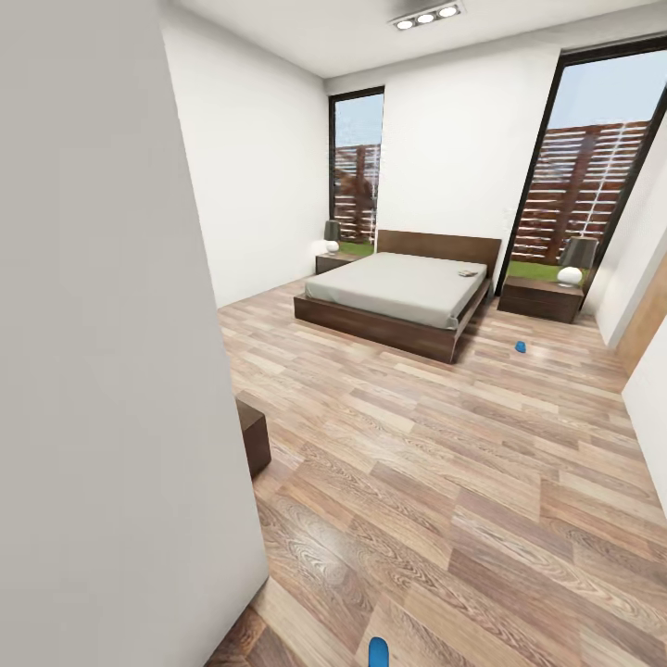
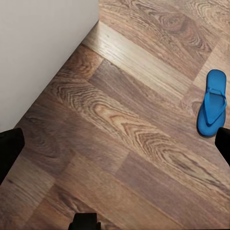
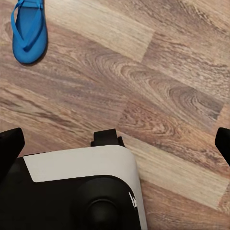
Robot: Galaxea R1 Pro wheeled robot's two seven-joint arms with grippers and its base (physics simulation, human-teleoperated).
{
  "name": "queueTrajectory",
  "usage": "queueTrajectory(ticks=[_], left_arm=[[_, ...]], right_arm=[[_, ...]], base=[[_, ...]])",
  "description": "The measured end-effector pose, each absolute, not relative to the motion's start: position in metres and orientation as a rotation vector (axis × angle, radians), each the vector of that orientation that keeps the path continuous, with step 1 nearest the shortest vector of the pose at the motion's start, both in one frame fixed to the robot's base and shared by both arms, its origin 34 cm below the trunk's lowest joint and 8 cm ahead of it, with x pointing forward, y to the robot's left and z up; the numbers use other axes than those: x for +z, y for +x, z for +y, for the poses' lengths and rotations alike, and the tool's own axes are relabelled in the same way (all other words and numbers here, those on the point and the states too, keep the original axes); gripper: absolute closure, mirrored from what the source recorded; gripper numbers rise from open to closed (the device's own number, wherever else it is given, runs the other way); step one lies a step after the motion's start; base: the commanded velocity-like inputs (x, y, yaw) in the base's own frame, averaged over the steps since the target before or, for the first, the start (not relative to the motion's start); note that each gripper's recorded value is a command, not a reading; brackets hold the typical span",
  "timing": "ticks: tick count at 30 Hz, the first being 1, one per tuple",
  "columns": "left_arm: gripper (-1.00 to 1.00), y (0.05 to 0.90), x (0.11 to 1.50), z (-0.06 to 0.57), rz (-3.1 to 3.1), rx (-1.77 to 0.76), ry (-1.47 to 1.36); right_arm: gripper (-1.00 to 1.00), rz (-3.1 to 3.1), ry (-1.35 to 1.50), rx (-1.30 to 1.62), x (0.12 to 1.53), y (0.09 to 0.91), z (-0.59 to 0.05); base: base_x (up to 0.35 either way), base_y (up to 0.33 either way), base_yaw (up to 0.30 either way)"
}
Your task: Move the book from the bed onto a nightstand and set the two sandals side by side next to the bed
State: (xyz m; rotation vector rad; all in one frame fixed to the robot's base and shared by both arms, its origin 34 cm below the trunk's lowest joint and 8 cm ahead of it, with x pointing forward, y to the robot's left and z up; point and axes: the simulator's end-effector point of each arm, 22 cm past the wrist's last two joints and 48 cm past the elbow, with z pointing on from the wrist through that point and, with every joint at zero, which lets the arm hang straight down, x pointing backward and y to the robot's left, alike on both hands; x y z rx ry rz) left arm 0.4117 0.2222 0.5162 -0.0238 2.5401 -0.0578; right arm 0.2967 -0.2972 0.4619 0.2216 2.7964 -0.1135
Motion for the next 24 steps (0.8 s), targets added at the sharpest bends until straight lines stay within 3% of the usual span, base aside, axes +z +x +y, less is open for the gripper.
queueTrajectory(ticks=[24], left_arm=[[-1.0,0.4118,0.5162,0.2222,2.54,-0.058,-0.024]], right_arm=[[-1.0,2.796,0.222,-0.113,0.4619,0.2967,-0.2972]], base=[[0.0,0.0,0.0]])
